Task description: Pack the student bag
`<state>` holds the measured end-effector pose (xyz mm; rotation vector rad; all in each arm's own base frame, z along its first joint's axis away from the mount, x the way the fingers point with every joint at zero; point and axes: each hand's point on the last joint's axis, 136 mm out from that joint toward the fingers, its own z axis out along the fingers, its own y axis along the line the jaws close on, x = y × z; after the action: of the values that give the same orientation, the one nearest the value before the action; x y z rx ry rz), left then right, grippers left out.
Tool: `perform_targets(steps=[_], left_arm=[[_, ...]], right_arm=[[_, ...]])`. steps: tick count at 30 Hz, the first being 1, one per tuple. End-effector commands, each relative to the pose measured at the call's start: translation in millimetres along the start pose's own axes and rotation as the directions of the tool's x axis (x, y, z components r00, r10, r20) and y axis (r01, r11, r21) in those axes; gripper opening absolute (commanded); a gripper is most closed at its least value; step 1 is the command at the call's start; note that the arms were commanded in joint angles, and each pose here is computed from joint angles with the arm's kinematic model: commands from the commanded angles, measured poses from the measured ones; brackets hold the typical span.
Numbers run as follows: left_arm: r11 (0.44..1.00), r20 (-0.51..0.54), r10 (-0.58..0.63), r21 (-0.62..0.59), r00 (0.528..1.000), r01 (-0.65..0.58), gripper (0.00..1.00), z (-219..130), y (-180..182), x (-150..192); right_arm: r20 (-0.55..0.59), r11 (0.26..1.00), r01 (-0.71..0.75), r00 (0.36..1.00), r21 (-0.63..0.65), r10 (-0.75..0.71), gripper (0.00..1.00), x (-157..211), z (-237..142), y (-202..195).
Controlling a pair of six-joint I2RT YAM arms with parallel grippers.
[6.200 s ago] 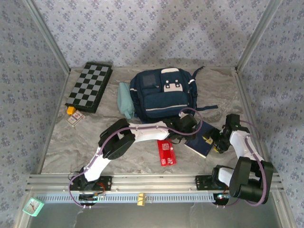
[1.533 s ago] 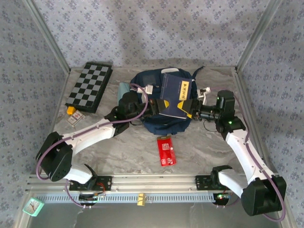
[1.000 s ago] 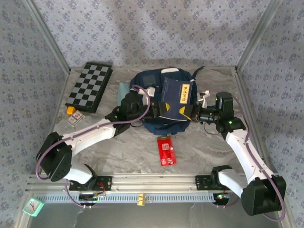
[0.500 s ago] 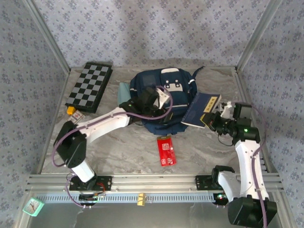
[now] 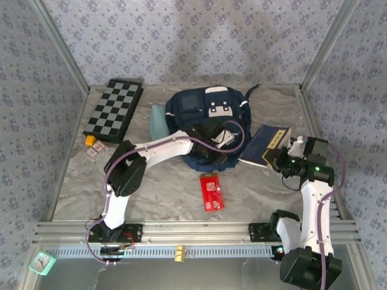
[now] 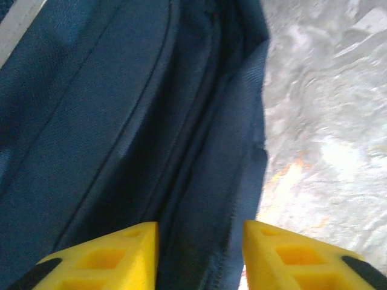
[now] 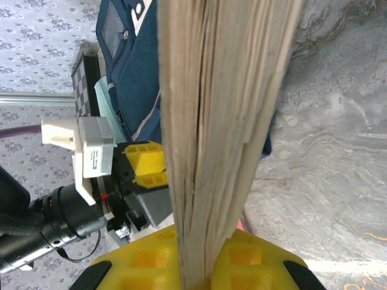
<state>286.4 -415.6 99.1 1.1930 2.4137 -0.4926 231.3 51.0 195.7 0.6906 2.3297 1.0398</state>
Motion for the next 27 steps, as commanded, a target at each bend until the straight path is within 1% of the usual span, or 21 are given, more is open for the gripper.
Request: perform_targets(steps=[1,5,7,10,12,14,16,20,23,27], left_arm=[[0.998,-0.025,0.025,-0.056,0.999,-0.026,0.33,-2.3,8.2,-4.0],[0.997,-0.013,0.020,-0.077,1.000,-0.021,0.17,-4.2,12.7,-9.2],[0.996,0.004,0.000,-0.091,1.000,0.000,0.09,-10.8,16.2,-14.3],[0.996,0.067,-0.039,-0.080,0.997,0.045,0.00,-27.5,17.5,-29.2],[0.994,0.117,-0.060,-0.086,0.991,0.070,0.00,-44.8,17.8,-42.4],[0.986,0.180,-0.084,-0.126,0.980,0.107,0.00,-64.8,24.1,-57.2],[0.978,0.256,-0.104,-0.152,0.961,0.146,0.00,-87.4,28.2,-74.6],[0.973,0.407,-0.108,-0.142,0.907,0.179,0.00,-123.6,27.3,-110.4],[0.965,0.470,-0.112,-0.160,0.876,0.209,0.00,-142.9,30.7,-128.7],[0.967,0.518,-0.100,-0.151,0.849,0.206,0.00,-162.0,26.3,-145.8]], right_arm=[[-0.010,0.999,0.032,0.999,-0.041,-0.033,0.00,0.2,1.5,4.1],[-0.009,0.998,0.041,0.999,-0.041,-0.041,0.00,-1.8,0.9,4.8],[-0.008,0.998,0.048,0.999,-0.034,-0.048,0.00,-1.7,-0.8,5.0],[-0.010,0.998,0.049,0.999,-0.033,-0.049,0.00,0.1,-2.0,5.9],[-0.033,1.000,0.020,0.999,-0.019,-0.021,0.00,5.9,-3.0,5.3],[-0.052,0.999,0.035,0.998,-0.007,-0.035,0.00,13.2,-6.4,7.9],[-0.056,0.999,0.047,0.997,0.018,-0.046,0.00,18.8,-9.5,7.3],[-0.081,0.998,0.051,0.996,0.036,-0.048,0.00,29.3,-5.0,5.6],[-0.126,0.999,0.051,0.991,-0.006,-0.051,0.00,36.8,9.1,12.2],[-0.181,0.987,0.115,0.974,-0.108,-0.134,0.00,45.7,37.6,39.8]])
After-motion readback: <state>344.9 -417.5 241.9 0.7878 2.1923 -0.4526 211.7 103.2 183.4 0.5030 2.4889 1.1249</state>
